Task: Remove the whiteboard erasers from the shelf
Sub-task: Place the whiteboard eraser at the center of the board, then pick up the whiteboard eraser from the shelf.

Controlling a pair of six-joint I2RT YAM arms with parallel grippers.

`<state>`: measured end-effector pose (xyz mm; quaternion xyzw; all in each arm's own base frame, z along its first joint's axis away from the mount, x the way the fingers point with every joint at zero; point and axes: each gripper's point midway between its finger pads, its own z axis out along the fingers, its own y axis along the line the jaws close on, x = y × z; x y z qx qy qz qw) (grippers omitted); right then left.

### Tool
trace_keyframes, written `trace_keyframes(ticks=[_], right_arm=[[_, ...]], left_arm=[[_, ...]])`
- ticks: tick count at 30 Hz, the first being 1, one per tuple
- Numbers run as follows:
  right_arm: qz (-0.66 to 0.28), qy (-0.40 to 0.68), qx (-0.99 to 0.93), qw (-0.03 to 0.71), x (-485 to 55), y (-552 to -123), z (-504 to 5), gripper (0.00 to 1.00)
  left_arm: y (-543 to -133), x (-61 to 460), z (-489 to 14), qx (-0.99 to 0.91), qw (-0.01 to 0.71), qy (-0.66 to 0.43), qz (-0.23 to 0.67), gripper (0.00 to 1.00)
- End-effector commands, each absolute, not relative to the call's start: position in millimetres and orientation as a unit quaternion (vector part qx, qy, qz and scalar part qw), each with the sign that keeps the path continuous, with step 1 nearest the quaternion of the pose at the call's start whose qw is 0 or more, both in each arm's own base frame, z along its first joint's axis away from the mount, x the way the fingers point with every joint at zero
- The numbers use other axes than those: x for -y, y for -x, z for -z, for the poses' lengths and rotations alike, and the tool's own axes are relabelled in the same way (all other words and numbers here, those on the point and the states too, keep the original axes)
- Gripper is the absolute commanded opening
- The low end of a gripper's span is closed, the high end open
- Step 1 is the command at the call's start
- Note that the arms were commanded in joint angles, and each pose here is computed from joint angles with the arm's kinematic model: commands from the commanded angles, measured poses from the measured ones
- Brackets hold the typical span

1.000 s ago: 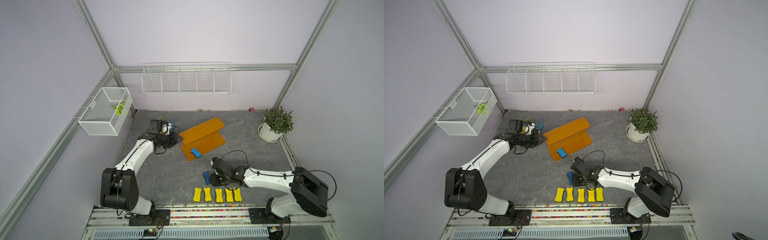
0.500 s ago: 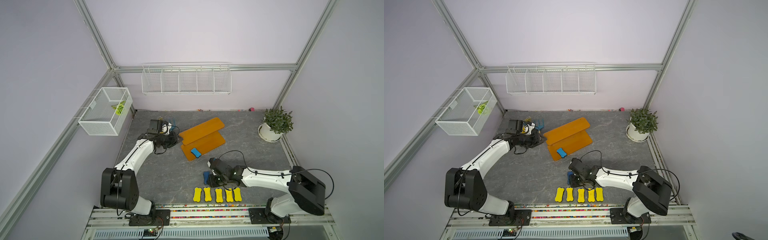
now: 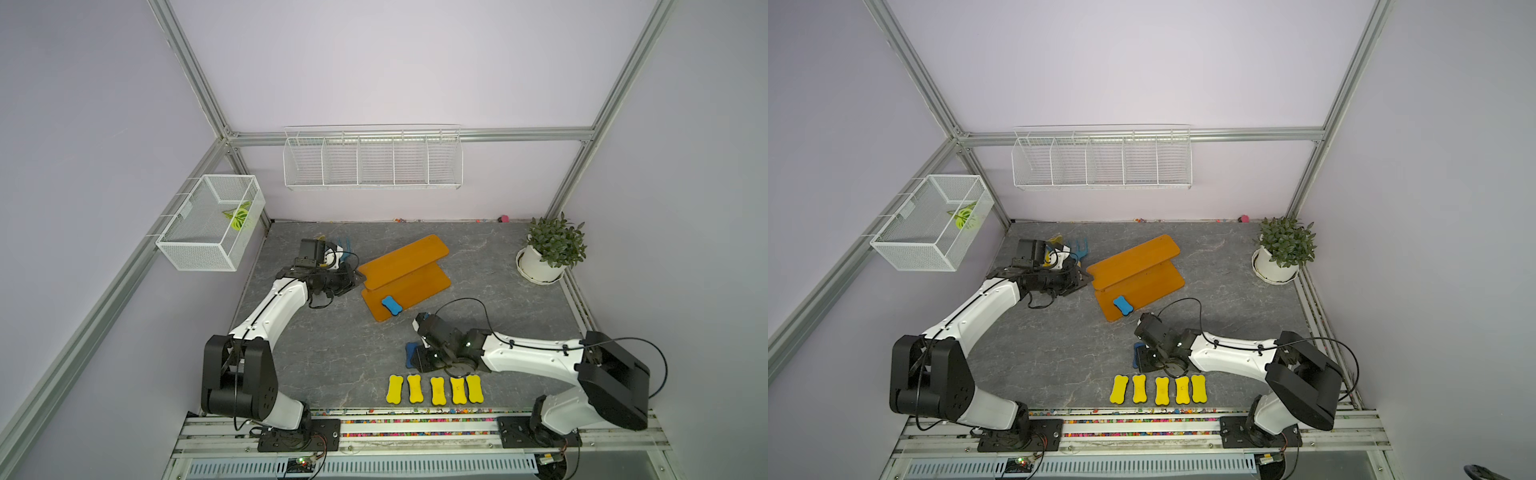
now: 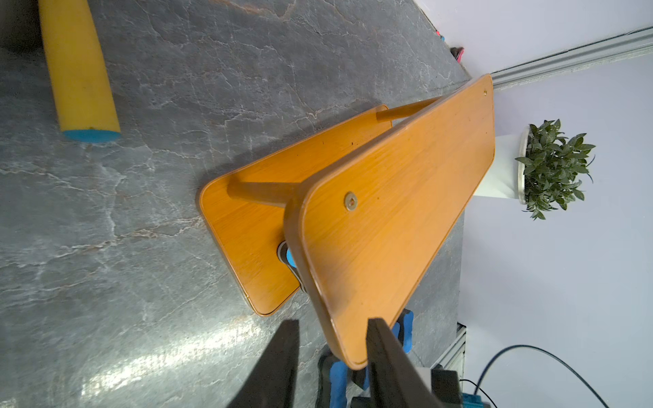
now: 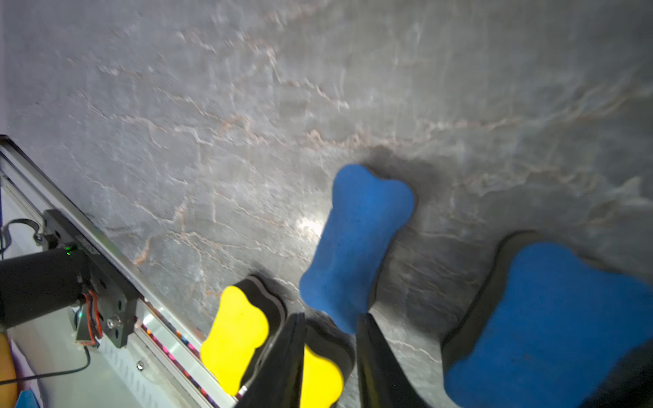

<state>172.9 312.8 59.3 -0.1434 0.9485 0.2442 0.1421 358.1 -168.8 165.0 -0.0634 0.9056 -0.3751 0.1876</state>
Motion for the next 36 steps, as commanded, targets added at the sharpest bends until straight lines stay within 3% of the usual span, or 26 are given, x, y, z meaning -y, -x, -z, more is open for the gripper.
trace_keyframes(ticks=[1, 13, 18, 36], right_arm=[[-0.244, 0.138, -0.938, 0.202, -317.4, -197.9, -86.7, 0.32], [-0.283, 0.089, -0.897, 0.326, -330.7, -286.6, -114.6, 0.32], [-0.292, 0.082, -0.891, 0.339, -333.7, -314.4, -104.1, 0.32], [-0.285, 0.096, -0.885, 0.355, -348.9, -348.2, -69.3, 0.31]], left_arm=[[-363.8, 169.9, -163.3, -0.905, 0.190, 0.055, 0.377, 0.35], [-366.7, 174.6, -157.7, -0.903, 0.179, 0.061, 0.385, 0.24], [-367.6, 176.4, -154.9, -0.904, 0.175, 0.060, 0.386, 0.20], [-366.2, 174.3, -152.1, -0.907, 0.174, 0.062, 0.379, 0.17]])
